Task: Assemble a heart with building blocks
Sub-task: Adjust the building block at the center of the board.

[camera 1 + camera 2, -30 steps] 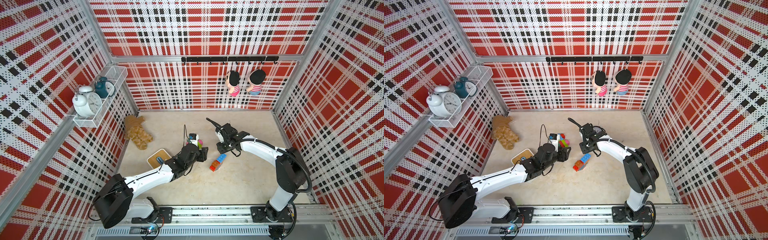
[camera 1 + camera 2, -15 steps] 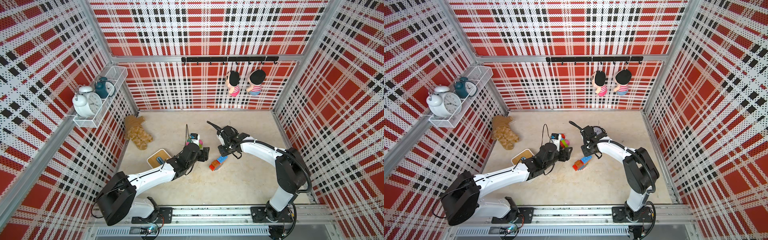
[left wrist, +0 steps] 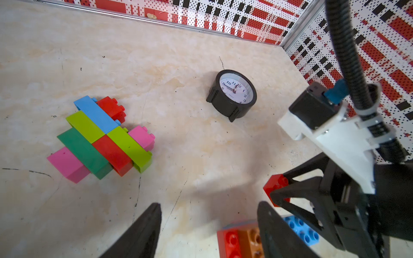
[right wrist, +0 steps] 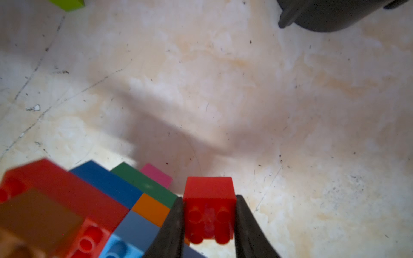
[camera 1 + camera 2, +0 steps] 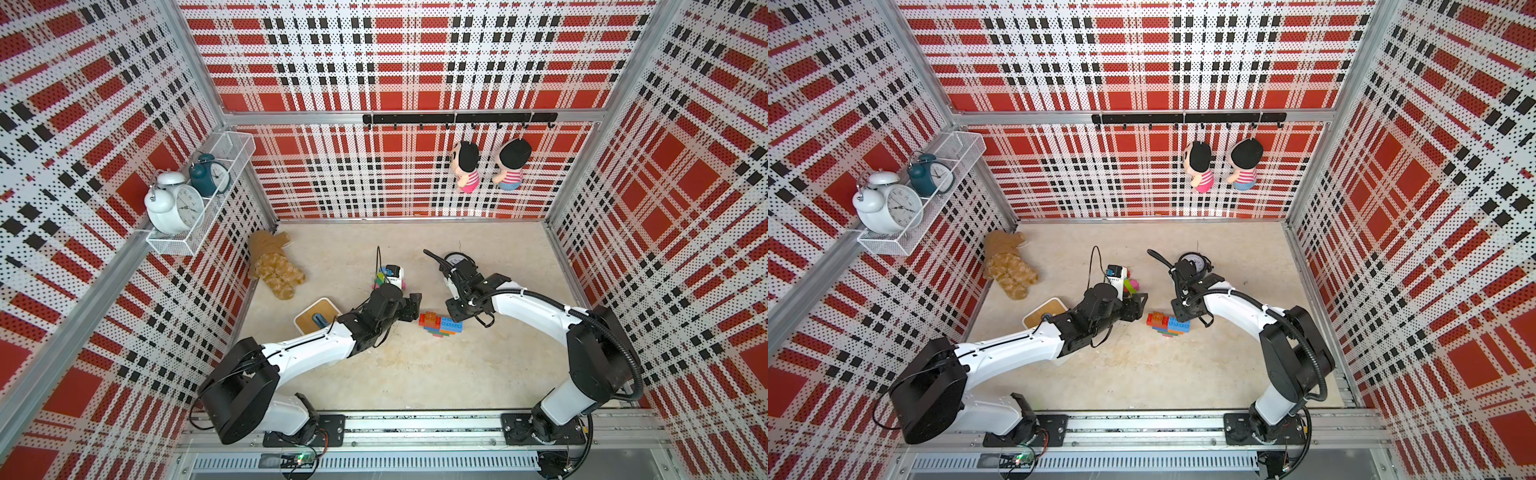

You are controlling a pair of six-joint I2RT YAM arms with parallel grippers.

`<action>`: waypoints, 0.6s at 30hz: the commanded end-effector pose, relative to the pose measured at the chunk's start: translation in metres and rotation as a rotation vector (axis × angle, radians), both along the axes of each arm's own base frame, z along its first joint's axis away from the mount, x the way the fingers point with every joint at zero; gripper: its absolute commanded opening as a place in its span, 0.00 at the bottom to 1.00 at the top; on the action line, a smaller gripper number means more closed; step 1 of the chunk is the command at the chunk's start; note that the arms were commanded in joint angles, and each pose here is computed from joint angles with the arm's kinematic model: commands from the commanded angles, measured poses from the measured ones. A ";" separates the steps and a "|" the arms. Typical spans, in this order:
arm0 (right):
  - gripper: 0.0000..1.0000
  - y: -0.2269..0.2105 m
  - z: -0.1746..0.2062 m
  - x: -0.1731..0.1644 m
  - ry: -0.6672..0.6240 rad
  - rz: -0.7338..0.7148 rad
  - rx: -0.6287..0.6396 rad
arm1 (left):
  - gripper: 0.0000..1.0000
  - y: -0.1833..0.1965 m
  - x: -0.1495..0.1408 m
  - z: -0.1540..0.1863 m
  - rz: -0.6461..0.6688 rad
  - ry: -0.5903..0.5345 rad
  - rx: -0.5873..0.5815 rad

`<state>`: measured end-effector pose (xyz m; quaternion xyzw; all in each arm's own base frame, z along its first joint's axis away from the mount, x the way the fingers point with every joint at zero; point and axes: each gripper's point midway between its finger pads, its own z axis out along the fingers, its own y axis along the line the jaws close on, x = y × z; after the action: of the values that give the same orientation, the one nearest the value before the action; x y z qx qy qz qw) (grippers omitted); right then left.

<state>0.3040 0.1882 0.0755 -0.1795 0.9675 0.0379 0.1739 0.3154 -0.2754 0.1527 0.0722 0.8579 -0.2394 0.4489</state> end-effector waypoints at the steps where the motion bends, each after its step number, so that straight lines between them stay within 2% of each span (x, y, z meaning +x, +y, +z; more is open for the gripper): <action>1: 0.00 -0.011 0.007 -0.008 -0.002 -0.032 -0.004 | 0.72 -0.010 0.005 0.012 -0.019 -0.026 -0.016; 7: 0.00 -0.020 0.009 -0.021 -0.001 -0.053 0.003 | 0.75 -0.017 0.006 0.009 -0.044 -0.011 -0.036; 10: 0.00 -0.025 0.024 -0.019 -0.057 -0.061 0.002 | 0.78 -0.025 0.005 0.003 -0.091 0.024 -0.082; 14: 0.00 -0.006 0.056 -0.024 -0.113 0.043 0.132 | 0.82 -0.038 -0.004 -0.010 -0.158 0.090 -0.142; 18: 0.00 0.008 0.077 -0.038 -0.140 0.182 0.207 | 0.86 -0.041 -0.013 -0.021 -0.185 0.150 -0.213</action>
<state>0.2752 0.1837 0.1378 -0.1995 0.9432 0.1033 0.2449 0.3097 -0.3061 0.1314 0.0880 0.8591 -0.3245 0.3859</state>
